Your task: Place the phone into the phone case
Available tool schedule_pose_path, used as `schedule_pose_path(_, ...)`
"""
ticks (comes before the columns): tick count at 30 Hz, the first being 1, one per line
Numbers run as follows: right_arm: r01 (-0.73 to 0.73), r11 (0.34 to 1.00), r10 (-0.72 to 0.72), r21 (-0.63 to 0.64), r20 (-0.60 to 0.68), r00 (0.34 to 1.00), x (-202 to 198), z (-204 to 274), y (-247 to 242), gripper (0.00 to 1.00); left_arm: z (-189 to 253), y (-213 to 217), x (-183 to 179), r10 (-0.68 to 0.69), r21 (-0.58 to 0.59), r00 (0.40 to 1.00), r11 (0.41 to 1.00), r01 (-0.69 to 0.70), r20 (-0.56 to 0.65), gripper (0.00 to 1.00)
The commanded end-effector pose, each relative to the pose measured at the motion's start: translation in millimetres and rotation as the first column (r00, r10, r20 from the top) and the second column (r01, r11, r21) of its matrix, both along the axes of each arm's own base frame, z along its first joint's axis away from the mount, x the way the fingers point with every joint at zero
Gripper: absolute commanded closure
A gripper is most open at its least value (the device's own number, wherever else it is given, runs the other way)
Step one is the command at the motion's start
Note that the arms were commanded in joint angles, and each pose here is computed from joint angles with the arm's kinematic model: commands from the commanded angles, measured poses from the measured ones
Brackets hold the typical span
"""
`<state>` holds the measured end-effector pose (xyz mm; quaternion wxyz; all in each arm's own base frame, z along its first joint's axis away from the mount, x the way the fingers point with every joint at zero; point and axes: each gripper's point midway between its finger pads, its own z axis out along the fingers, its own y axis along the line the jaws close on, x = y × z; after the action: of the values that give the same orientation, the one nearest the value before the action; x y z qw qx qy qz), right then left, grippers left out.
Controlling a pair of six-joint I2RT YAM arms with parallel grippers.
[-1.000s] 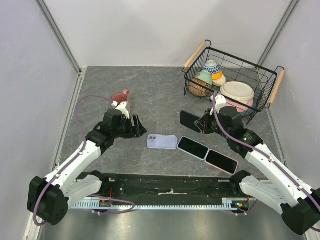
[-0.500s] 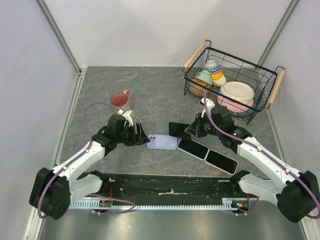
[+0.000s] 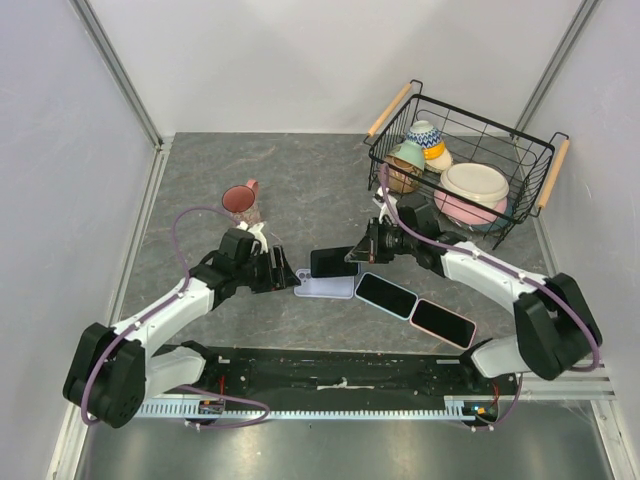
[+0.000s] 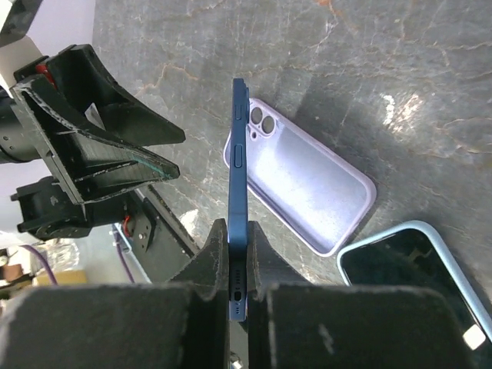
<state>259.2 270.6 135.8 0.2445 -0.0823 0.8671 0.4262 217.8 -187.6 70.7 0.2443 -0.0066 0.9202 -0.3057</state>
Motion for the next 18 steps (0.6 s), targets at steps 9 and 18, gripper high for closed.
schedule_pose_path(9, -0.028, 0.975, 0.038, 0.222, -0.038, 0.999, 29.5, 42.8, 28.8, 1.0, 35.9, 9.6, 20.2, 0.047, 0.029, 0.988, 0.998, -0.052, 0.145, 0.3)
schedule_pose_path(18, -0.022, 0.979, 0.053, 0.201, -0.147, 0.988, 27.9, 23.7, 29.9, 1.0, 33.0, 10.7, 29.5, 0.038, 0.072, 0.989, 0.996, -0.049, 0.144, 0.3)
